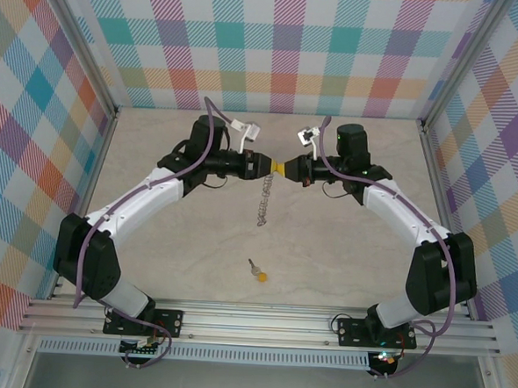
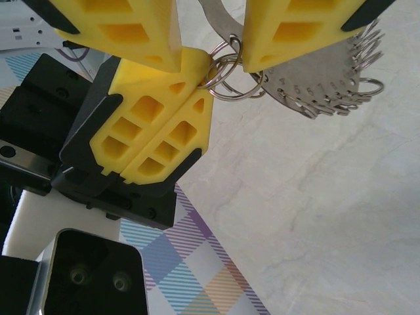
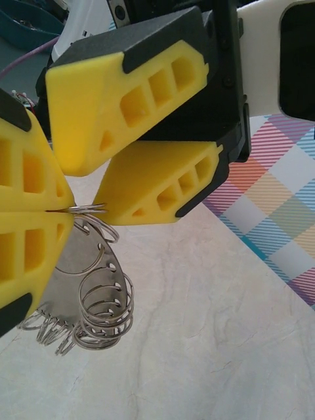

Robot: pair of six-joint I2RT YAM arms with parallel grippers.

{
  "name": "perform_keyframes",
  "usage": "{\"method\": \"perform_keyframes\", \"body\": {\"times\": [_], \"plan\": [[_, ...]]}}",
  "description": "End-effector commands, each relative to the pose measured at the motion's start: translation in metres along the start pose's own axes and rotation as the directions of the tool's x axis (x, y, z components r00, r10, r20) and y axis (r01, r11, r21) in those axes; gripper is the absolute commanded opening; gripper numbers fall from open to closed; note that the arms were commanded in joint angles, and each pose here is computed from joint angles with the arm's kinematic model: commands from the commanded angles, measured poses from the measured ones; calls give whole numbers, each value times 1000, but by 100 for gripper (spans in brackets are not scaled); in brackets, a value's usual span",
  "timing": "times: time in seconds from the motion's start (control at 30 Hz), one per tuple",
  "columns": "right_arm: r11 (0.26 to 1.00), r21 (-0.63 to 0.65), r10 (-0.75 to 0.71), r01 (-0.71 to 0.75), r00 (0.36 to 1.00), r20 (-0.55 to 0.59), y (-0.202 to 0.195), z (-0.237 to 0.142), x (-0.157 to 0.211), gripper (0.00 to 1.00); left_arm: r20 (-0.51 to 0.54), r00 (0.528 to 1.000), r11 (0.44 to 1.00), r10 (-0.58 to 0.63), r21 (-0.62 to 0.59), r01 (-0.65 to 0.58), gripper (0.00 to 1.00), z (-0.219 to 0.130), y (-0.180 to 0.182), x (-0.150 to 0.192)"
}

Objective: Put the keys on the keyring

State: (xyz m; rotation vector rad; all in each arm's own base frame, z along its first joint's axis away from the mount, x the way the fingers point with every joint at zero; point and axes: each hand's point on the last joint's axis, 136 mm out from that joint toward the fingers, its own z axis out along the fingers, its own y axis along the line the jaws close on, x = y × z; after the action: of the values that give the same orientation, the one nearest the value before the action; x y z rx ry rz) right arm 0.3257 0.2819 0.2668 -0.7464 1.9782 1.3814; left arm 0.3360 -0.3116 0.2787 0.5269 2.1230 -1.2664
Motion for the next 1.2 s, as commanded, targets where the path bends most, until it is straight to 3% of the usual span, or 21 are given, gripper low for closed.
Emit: {"method": "perform_keyframes", "body": {"times": [0.0,0.17,0.33,0.83,1.07,1.17], "plan": [[998,-43,-45,46,999,28,9,-2,-14,0,-2,999,999,34,38,-34,29,6,-8,1],[998,-45,-40,41,999,26,7,-1,-13,0,5,999,999,36,32,-37,25,8,-7,0],[999,-37,-37,38,999,27,4,-2,-12,0,59,997,998,58,-21,-57,27,1,-2,-8],[998,-52,-24,26,999,33,2,0,-15,0,29,997,991,66,110,-69,14,11,-25,-5],[998,-56,-12,14,999,30,0,1,-14,0,31,996,988,79,133,-82,14,13,-34,-5],[999,-54,-6,8,1000,29,-2,2,-13,0,36,996,988,77,135,-81,20,13,-36,-6]]}}
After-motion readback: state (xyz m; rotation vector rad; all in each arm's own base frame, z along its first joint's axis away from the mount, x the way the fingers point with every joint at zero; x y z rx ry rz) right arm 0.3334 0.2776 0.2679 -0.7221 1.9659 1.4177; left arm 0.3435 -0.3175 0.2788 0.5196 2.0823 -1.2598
